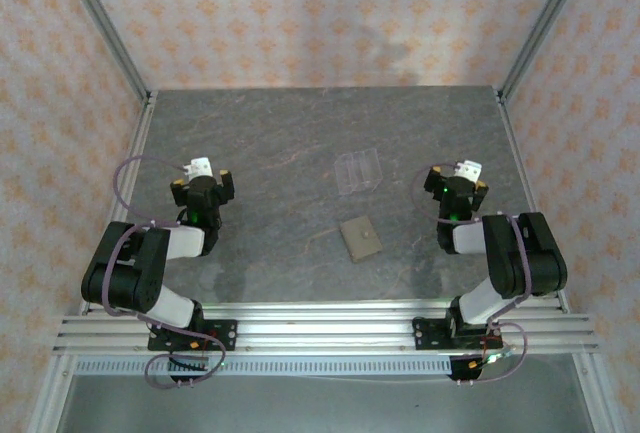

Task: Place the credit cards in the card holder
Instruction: Reset both arms

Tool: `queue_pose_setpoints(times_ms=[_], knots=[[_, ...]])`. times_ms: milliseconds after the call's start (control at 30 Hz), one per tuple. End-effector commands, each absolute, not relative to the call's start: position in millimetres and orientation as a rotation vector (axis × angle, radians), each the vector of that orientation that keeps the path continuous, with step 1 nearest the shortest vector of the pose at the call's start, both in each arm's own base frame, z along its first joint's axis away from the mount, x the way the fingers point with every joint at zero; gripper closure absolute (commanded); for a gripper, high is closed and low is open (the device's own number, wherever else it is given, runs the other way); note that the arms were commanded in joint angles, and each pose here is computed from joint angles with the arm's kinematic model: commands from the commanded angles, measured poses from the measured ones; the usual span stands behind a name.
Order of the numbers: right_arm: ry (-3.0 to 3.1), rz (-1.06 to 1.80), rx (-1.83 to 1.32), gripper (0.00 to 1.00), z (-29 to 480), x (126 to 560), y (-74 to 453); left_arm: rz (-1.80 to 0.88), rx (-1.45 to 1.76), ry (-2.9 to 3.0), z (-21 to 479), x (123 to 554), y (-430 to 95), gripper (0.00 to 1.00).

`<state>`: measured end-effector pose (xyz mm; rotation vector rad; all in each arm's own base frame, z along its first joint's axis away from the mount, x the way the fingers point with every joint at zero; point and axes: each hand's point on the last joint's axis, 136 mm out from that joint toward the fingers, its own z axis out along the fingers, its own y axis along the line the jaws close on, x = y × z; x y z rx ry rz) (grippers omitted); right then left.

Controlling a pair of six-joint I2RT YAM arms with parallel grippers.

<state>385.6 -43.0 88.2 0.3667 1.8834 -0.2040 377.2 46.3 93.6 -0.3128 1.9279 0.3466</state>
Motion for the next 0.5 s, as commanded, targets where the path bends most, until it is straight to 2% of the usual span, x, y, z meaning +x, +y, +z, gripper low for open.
queue_pose_setpoints(times_ms=[0, 467], knots=[[1.855, -0.196, 0.394, 0.01, 95.7, 386.8, -44.9, 0.344, -0.33, 1.908, 100.4, 381.4, 48.3, 0.0], [1.858, -0.196, 0.393, 0.01, 95.3, 386.6, -44.5, 0.342, -0.33, 1.907, 100.8, 381.5, 47.9, 0.0]])
